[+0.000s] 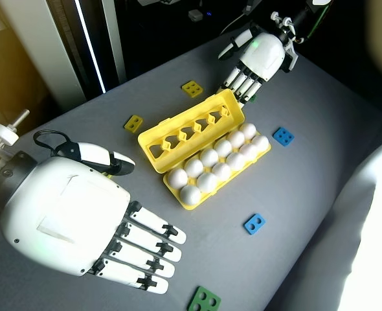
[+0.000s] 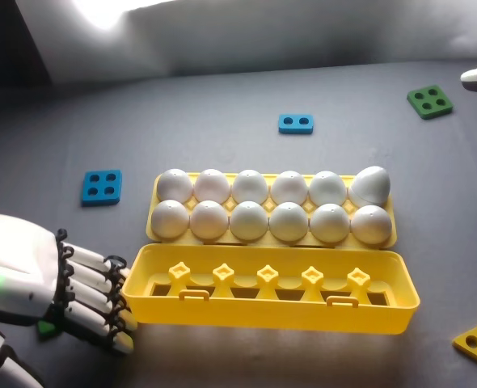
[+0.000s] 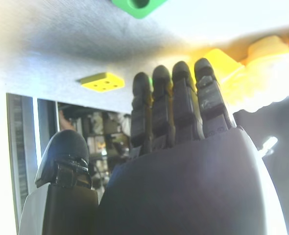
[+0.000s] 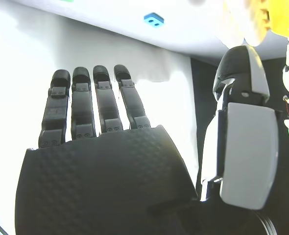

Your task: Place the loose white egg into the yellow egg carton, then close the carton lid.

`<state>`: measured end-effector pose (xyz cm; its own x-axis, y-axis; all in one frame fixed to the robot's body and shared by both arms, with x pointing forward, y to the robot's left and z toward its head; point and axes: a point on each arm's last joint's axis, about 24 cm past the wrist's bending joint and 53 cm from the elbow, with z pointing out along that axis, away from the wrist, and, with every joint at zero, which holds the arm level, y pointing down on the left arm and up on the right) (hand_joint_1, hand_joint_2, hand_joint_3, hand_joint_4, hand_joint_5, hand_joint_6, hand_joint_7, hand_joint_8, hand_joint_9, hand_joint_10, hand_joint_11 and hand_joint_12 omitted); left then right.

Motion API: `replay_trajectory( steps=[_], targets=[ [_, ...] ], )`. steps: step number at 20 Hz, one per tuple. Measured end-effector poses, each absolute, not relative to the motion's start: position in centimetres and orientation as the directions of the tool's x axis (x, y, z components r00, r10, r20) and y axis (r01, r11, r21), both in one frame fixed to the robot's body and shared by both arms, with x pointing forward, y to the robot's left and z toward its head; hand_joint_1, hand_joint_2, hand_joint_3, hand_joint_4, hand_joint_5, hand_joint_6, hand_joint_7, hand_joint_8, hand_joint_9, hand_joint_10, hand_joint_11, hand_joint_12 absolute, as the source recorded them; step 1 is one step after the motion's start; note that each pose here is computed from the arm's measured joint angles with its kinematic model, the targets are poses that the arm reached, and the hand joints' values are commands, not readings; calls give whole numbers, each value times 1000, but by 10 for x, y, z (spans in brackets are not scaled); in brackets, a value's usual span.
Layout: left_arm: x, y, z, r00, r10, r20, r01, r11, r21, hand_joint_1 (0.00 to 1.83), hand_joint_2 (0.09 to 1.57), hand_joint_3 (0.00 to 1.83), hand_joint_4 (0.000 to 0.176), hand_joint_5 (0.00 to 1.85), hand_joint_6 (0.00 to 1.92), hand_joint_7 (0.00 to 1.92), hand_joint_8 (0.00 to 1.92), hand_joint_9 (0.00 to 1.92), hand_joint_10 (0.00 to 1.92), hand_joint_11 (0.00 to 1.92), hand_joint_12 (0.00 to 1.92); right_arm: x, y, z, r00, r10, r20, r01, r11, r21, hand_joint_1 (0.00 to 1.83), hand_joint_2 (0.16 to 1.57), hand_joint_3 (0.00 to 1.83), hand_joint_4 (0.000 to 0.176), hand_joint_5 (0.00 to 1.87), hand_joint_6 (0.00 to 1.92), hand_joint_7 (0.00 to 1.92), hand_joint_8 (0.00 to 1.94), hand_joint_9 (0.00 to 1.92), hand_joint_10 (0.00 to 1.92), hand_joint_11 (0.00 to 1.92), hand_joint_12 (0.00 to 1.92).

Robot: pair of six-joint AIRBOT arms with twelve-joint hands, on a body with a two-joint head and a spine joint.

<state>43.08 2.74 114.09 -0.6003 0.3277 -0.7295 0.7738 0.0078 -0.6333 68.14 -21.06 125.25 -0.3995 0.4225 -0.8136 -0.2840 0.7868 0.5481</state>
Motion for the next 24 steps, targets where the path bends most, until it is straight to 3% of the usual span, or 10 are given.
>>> replay_trajectory(
  steps=[7, 10, 11, 15, 24],
  targets=[
    [418, 22, 1138, -596, 347, -724, 771, -6, -637, 0, 1317, 5, 0, 277, 4, 203, 3, 106, 2, 0, 23, 680, -210, 1249, -406, 409, -817, -285, 793, 538, 287, 961, 0, 0, 53, 4, 9, 2, 0, 0, 0, 0],
    [416, 22, 1138, -596, 349, -723, 769, -11, -639, 0, 1314, 0, 0, 293, 1, 229, 1, 125, 4, 0, 107, 680, -210, 1249, -404, 401, -822, -289, 797, 530, 276, 955, 0, 0, 59, 5, 13, 4, 0, 0, 0, 0],
    [417, 22, 1139, -598, 347, -723, 768, -11, -640, 0, 1314, 0, 0, 285, 1, 209, 1, 102, 2, 0, 56, 680, -210, 1249, -401, 396, -826, -292, 799, 525, 346, 935, 0, 0, 95, 15, 50, 15, 18, 6, 29, 13],
    [418, 21, 1140, -602, 344, -720, 765, -10, -644, 0, 1311, 0, 0, 279, 4, 196, 5, 94, 6, 0, 0, 680, -210, 1249, -402, 395, -826, -292, 800, 524, 291, 950, 0, 0, 64, 2, 39, 7, 9, 3, 19, 10],
    [448, 22, 1163, -623, 259, -738, 766, 8, -643, 0, 1311, 0, 0, 273, 1, 193, 2, 91, 3, 0, 0, 679, -208, 1247, -405, 388, -828, -295, 801, 520, 306, 954, 1, 0, 37, 8, 16, 5, 0, 0, 11, 5]
  ],
)
